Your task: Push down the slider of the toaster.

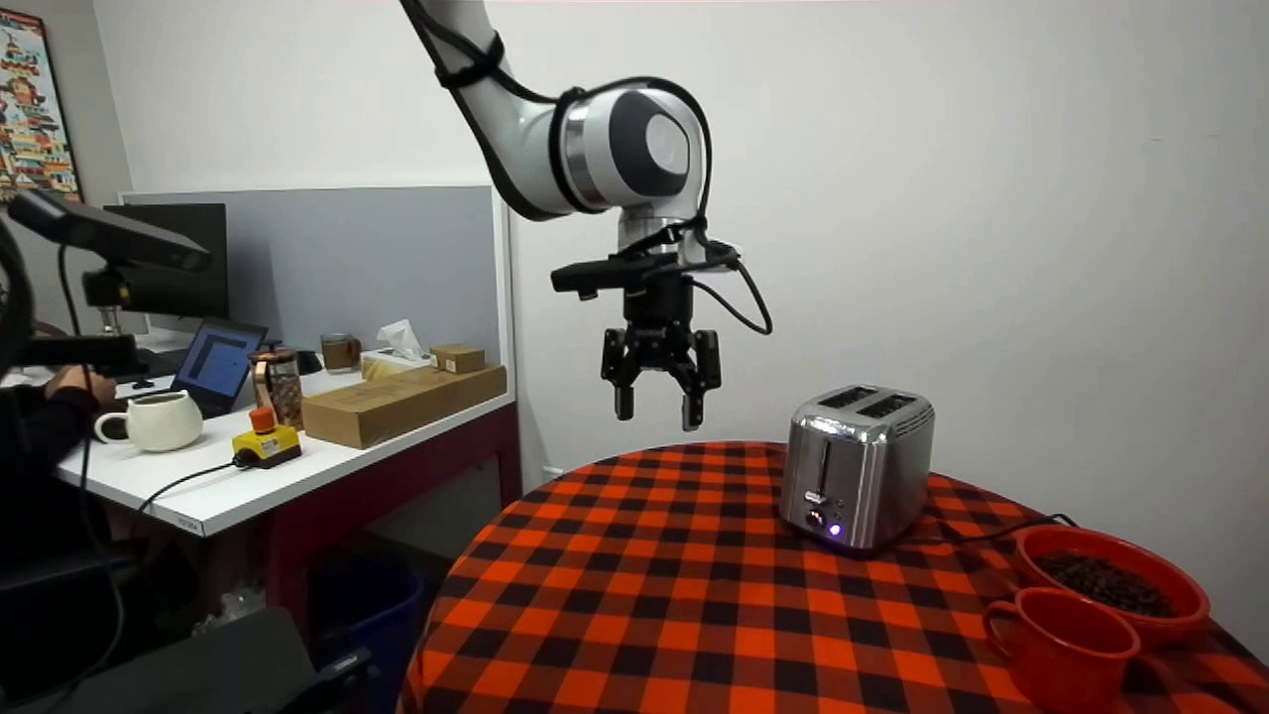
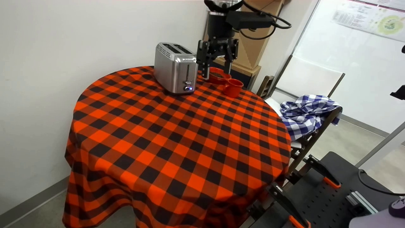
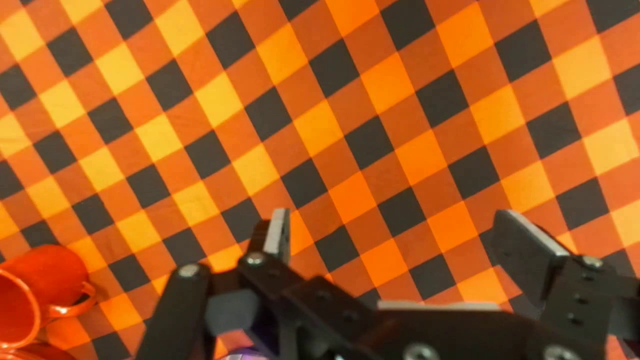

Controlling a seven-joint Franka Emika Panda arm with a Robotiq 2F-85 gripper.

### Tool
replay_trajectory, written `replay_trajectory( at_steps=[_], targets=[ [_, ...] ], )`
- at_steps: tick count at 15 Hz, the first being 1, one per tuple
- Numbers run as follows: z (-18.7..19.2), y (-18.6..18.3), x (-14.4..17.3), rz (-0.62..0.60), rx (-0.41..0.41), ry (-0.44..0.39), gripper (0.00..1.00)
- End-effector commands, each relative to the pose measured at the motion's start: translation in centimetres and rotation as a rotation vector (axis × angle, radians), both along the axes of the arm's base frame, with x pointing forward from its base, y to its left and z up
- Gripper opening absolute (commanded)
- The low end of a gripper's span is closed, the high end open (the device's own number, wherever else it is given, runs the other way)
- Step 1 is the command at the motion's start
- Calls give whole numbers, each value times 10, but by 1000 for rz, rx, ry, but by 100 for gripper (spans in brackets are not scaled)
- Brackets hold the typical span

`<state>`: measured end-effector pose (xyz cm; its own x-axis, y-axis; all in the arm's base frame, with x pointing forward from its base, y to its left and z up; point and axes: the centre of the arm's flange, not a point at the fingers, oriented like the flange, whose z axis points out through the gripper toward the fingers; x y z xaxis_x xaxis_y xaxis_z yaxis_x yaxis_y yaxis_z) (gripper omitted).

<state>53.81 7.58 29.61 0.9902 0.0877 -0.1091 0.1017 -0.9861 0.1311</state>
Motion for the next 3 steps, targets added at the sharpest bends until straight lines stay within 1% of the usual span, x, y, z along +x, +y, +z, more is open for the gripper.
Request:
replay_trajectory(
  at_steps=[1, 3],
  targets=[
    [9, 1, -13, 5, -15, -16, 100],
    [24, 0, -34, 9, -23, -38, 100]
  ],
)
